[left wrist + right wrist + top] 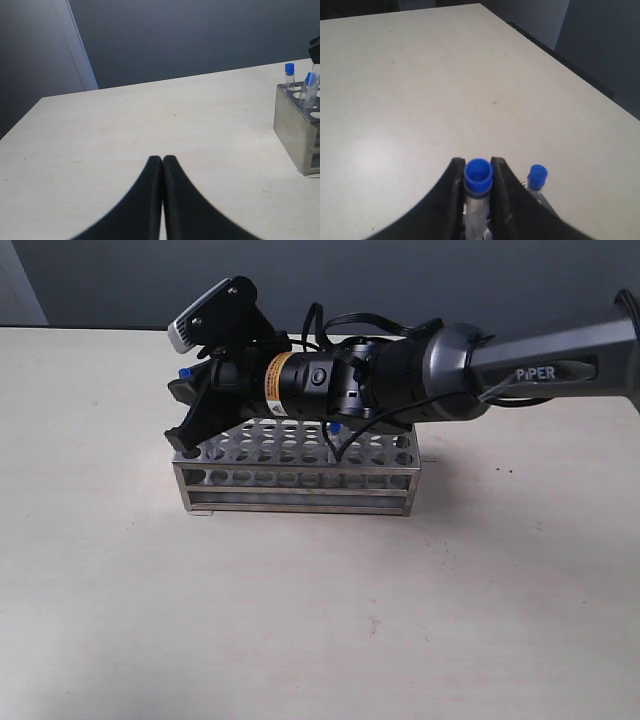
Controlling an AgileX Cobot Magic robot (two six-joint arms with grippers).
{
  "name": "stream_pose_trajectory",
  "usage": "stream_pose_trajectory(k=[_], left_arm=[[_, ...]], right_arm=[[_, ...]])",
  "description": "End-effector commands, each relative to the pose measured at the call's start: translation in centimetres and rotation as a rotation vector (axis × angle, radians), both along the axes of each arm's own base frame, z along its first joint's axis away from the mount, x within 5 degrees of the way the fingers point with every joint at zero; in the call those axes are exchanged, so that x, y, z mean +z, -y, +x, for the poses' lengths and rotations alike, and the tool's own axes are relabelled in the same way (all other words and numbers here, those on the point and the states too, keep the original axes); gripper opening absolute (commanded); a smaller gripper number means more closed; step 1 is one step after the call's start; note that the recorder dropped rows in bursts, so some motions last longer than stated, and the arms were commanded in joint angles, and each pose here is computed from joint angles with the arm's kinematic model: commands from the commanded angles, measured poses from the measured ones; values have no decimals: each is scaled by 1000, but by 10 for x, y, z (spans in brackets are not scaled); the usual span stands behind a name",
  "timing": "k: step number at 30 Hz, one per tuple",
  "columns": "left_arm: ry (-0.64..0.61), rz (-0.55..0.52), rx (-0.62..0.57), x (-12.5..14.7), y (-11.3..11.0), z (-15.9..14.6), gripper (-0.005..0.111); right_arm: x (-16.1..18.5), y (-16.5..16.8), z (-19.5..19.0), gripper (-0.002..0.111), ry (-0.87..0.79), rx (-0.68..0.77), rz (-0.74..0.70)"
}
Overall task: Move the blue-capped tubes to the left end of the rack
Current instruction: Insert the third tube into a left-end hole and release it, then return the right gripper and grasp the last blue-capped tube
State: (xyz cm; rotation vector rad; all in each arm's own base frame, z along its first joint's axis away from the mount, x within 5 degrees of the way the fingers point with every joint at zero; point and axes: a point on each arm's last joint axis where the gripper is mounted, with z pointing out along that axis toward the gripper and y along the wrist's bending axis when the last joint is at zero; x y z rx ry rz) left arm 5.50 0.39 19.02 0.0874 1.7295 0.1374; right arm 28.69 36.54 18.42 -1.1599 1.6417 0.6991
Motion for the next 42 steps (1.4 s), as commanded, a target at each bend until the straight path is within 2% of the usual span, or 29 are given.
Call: stream_pose_trajectory(k=[1,7,12,17,20,23,27,32,36,42], left_arm=[[11,-6,-9,2,1,0,0],[11,-6,-9,2,1,0,0],[11,-6,-9,2,1,0,0],[11,-6,-9,2,1,0,0],[11,-6,-9,2,1,0,0],[11,-6,-9,2,1,0,0],[11,-6,-9,2,1,0,0],[11,-6,-9,2,1,0,0],[11,-6,-9,2,1,0,0],[11,-6,-9,2,1,0,0]], right_arm=[[-13,-2,2,-1,-34,-1,-5],[-27,-6,0,1,-62,26,14],[-31,-6,1,28,-65,28,3],[-31,-5,1,36,-77,16,2],[-15,-3,1,37,-58,3,14],[19,3,0,37,-11,-27,35],[67,23,2,37,85,-99,24],[88,66,13,37,102,-211,12],[80,100,8,37,55,-217,76],[33,131,-8,37,-47,-223,131]])
